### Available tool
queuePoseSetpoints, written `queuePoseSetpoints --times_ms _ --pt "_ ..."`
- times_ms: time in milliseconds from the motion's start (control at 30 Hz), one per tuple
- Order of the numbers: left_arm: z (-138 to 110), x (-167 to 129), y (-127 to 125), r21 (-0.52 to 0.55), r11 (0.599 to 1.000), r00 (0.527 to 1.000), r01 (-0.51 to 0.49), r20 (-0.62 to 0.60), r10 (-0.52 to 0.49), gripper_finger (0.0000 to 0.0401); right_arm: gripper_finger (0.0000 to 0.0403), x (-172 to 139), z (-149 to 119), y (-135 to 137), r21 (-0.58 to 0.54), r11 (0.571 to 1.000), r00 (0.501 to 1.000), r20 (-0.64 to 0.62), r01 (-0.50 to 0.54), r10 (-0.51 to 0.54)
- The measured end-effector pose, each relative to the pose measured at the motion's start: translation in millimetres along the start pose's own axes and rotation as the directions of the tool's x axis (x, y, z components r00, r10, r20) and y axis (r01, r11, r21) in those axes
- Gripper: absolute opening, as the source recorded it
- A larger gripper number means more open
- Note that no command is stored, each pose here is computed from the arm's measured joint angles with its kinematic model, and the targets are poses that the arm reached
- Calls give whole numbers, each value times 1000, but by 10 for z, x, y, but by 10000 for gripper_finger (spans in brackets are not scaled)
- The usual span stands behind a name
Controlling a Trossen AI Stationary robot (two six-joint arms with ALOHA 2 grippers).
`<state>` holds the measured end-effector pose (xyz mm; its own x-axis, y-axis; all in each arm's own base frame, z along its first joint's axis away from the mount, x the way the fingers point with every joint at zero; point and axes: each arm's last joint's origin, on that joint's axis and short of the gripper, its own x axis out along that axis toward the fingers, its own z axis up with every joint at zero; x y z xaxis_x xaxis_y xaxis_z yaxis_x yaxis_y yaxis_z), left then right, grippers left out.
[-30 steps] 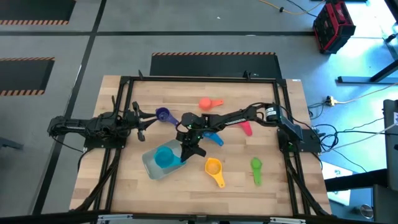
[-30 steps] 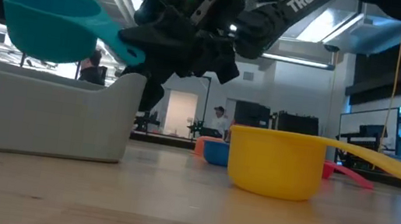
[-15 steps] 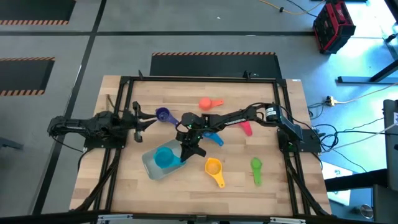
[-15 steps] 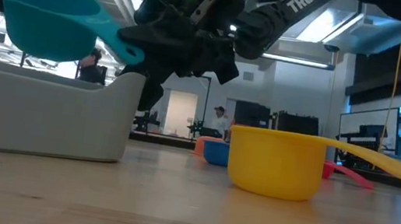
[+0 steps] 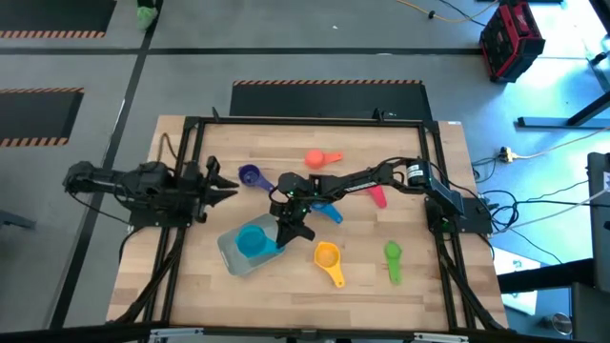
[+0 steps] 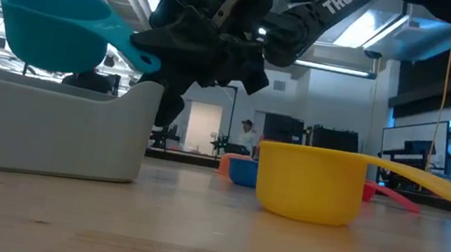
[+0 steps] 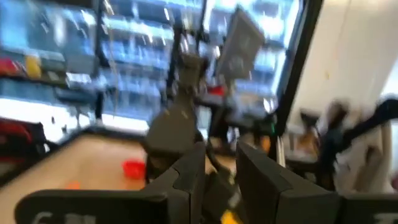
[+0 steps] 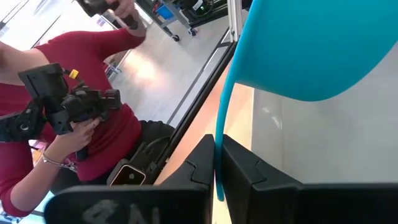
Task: Nest measuring cups in basket
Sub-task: Put the light blue measuring cup into the bin
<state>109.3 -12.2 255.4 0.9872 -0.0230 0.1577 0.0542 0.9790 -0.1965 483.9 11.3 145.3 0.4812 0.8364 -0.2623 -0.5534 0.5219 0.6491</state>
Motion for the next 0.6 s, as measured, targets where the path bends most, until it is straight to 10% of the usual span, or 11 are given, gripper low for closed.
queuePoseSetpoints --times_ms 267,600 --pt "277 368 -232 36 999 937 35 -348 -21 84 25 -1 2 0 -2 1000 1000 1 0 0" --pt "549 648 -528 -14 997 700 -77 -713 44 84 25 -1 3 0 23 1000 1000 2 0 0"
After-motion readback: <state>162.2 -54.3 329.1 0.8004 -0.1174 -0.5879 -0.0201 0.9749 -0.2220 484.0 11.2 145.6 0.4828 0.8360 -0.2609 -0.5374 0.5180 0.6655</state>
